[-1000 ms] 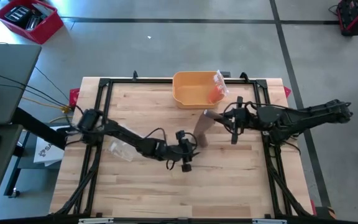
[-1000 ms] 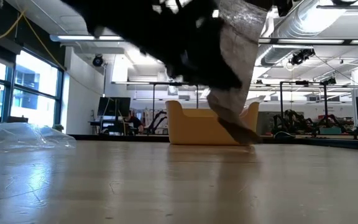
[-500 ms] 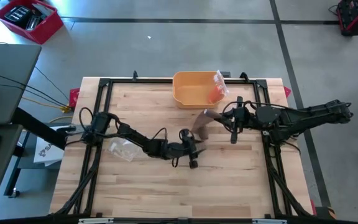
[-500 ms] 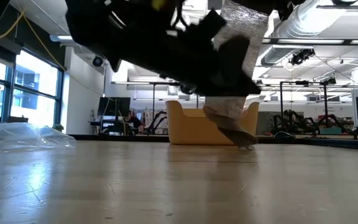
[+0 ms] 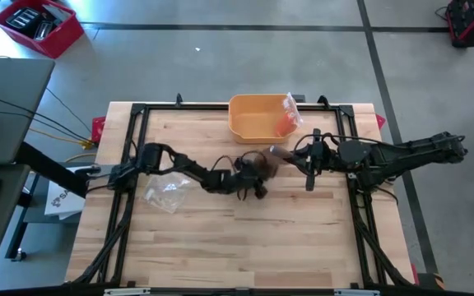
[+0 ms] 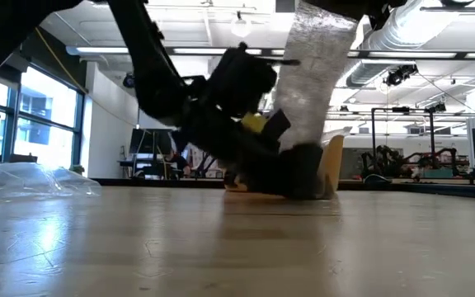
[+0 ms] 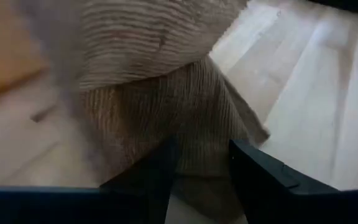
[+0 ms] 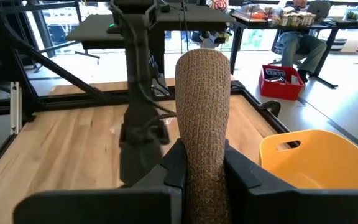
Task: Roll bandage
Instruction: Roll the brown bandage
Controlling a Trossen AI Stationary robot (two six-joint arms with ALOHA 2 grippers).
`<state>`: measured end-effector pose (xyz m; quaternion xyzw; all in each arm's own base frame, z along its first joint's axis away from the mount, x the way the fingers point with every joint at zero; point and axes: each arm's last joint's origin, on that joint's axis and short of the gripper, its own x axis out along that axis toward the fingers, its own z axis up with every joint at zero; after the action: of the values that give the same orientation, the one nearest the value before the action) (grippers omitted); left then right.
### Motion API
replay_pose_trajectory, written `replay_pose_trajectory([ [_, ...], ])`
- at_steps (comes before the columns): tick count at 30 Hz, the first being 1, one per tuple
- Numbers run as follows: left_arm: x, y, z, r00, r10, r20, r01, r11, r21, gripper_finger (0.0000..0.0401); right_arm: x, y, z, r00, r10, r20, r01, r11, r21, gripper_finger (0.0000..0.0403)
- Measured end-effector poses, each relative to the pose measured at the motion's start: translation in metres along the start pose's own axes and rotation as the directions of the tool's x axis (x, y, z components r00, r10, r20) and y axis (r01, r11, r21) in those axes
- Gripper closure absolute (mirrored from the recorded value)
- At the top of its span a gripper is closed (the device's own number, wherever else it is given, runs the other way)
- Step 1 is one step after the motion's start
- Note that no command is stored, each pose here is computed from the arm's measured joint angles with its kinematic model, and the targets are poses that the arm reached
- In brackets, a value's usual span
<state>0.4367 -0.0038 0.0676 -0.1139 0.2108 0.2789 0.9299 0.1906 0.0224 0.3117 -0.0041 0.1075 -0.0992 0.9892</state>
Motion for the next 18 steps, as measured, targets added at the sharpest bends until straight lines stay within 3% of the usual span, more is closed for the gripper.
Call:
replay_pose_trajectory([
  [4, 0.012, 0.016, 0.000, 0.985, -0.090, -0.145, 0.067, 0.985, -0.157, 0.0252, 0.000, 0.000, -0.001, 1.000, 0.000, -0.008, 0.000, 1.000, -0.008, 0.0363],
  [9, 0.011, 0.016, 0.005, 0.940, -0.269, -0.209, 0.240, 0.959, -0.154, 0.0283, -0.003, -0.002, 0.001, 0.999, -0.043, 0.008, 0.044, 0.999, -0.031, 0.0363],
  [11, 0.005, 0.008, 0.004, 0.881, -0.390, -0.269, 0.360, 0.920, -0.154, 0.0304, -0.008, -0.005, 0.005, 0.997, -0.073, 0.025, 0.074, 0.996, -0.042, 0.0363],
  [13, -0.006, -0.005, 0.002, 0.791, -0.507, -0.343, 0.473, 0.862, -0.183, 0.0326, -0.015, -0.008, 0.013, 0.994, -0.096, 0.042, 0.098, 0.994, -0.042, 0.0363],
  [18, -0.036, -0.030, -0.012, 0.631, -0.579, -0.516, 0.554, 0.803, -0.222, 0.0376, -0.034, -0.015, 0.036, 0.992, -0.117, 0.049, 0.119, 0.991, -0.056, 0.0363],
])
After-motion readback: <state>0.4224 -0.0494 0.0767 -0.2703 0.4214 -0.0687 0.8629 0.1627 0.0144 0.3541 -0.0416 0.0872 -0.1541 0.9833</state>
